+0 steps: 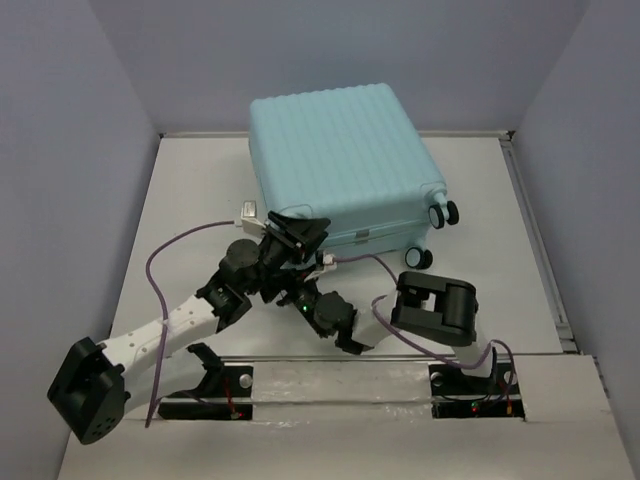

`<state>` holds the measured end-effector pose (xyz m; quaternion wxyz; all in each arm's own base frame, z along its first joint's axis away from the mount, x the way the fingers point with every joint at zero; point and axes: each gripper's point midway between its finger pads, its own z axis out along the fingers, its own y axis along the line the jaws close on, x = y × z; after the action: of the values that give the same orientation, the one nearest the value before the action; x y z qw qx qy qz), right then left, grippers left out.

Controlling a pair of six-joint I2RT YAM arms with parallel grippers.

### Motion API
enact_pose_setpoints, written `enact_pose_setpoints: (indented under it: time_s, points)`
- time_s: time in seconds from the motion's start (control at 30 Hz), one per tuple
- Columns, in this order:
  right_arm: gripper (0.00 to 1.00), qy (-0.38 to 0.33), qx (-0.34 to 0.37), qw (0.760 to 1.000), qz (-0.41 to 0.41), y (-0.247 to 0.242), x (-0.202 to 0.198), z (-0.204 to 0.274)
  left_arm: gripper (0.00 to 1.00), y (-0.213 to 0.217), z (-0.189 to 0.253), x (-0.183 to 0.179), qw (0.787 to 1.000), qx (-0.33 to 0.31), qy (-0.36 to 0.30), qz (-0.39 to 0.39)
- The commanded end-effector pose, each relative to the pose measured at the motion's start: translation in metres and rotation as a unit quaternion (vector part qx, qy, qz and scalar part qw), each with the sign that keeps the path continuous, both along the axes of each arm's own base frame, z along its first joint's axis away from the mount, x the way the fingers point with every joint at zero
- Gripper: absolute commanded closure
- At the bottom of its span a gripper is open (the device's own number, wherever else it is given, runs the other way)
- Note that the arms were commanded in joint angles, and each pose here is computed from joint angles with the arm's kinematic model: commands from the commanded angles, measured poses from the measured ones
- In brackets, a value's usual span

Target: Pack the luggage

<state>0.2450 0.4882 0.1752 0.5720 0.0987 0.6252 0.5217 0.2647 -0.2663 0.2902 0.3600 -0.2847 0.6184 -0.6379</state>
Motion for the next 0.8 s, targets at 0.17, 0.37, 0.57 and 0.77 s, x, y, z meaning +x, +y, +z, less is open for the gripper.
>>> enact_pose_setpoints:
  time_s: [0.17, 0.37, 0.57, 0.77]
  points:
    - [0.1, 0.005, -0.092, 0.991, 0.093, -0.102, -0.075, -0.009, 0.59, 0.039, 0.083, -0.066, 0.978, -0.074, -0.191, -0.042]
    - [0.06, 0.077, -0.283, 0.947, 0.128, -0.138, -0.097, -0.051, 0.05, 0.041, 0.037, -0.054, 0.983, -0.034, -0.166, -0.067]
    - [0.0, 0.025, -0.316, 0.943, 0.101, -0.151, -0.082, 0.014, 0.01, 0.033, 0.003, -0.049, 0.977, 0.055, -0.171, -0.112]
    - [0.0, -0.025, -0.356, 0.932, 0.061, -0.123, -0.051, 0.054, 0.01, 0.041, -0.011, -0.038, 0.965, 0.179, -0.169, -0.088]
